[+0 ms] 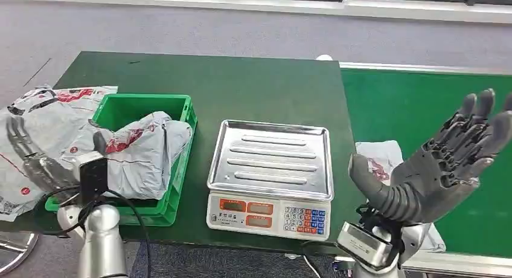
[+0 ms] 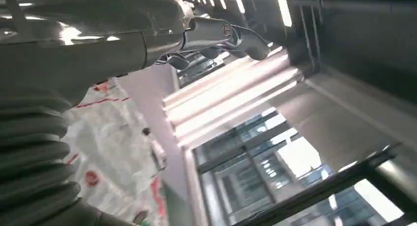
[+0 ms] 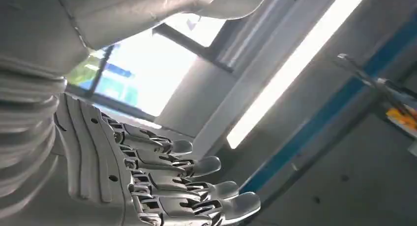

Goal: Moved the parcel from conveyor to table for the left to box.

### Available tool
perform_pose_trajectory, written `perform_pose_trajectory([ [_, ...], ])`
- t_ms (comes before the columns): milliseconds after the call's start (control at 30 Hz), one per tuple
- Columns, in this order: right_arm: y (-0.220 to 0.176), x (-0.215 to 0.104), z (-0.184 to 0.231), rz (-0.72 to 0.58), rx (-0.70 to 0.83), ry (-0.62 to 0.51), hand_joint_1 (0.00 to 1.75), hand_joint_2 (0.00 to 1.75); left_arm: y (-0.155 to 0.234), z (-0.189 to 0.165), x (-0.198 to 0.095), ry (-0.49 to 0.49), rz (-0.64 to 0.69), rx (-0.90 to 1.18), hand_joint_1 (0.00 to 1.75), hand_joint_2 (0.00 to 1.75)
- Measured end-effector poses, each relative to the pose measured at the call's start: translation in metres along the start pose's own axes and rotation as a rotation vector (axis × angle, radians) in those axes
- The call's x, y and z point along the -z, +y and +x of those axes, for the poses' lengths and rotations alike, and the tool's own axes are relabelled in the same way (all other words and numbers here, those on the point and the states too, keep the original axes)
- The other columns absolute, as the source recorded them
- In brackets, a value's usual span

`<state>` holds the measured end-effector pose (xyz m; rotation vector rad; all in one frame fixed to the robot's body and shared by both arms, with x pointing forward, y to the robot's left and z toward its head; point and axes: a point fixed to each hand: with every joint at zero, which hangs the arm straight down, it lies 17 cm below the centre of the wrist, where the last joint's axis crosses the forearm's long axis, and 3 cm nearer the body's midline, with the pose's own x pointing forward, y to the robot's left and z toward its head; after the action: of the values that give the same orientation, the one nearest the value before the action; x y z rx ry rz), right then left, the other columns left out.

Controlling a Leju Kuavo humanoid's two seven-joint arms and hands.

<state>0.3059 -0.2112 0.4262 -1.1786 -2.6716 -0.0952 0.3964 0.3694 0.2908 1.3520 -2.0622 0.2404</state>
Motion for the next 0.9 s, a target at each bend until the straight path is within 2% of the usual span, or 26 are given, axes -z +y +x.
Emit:
perform_pose_trajectory([
  [67, 0.003, -0.006, -0.015, 0.037, -0.063, 0.032, 0.00, 1.75, 0.014, 0.020, 0.006, -0.044, 0.047, -0.055, 0.00, 0.00],
  [233, 0.011, -0.025, -0.058, 0.122, -0.198, 0.109, 0.00, 1.75, 0.020, 0.080, 0.016, -0.154, 0.079, -0.202, 0.00, 0.00],
  [300, 0.030, -0.040, -0.084, 0.207, -0.287, 0.159, 0.00, 1.75, 0.022, 0.103, 0.008, -0.165, 0.071, -0.318, 0.00, 0.00],
  [367, 0.050, -0.063, -0.120, 0.306, -0.379, 0.224, 0.00, 1.75, 0.013, 0.134, -0.012, -0.179, 0.008, -0.457, 0.00, 0.00],
  [467, 0.058, -0.088, -0.151, 0.368, -0.415, 0.279, 0.00, 1.75, 0.011, 0.170, -0.029, -0.222, -0.046, -0.554, 0.00, 0.00],
  [633, 0.064, -0.110, -0.176, 0.409, -0.431, 0.348, 0.00, 1.75, 0.012, 0.194, -0.043, -0.250, -0.087, -0.627, 0.00, 0.00],
  [800, 0.066, -0.119, -0.185, 0.426, -0.438, 0.377, 0.00, 1.75, 0.014, 0.202, -0.048, -0.261, -0.101, -0.653, 0.00, 0.00],
  [900, 0.072, -0.132, -0.202, 0.478, -0.496, 0.429, 0.00, 1.75, 0.013, 0.212, -0.051, -0.268, -0.143, -0.731, 0.00, 0.00],
])
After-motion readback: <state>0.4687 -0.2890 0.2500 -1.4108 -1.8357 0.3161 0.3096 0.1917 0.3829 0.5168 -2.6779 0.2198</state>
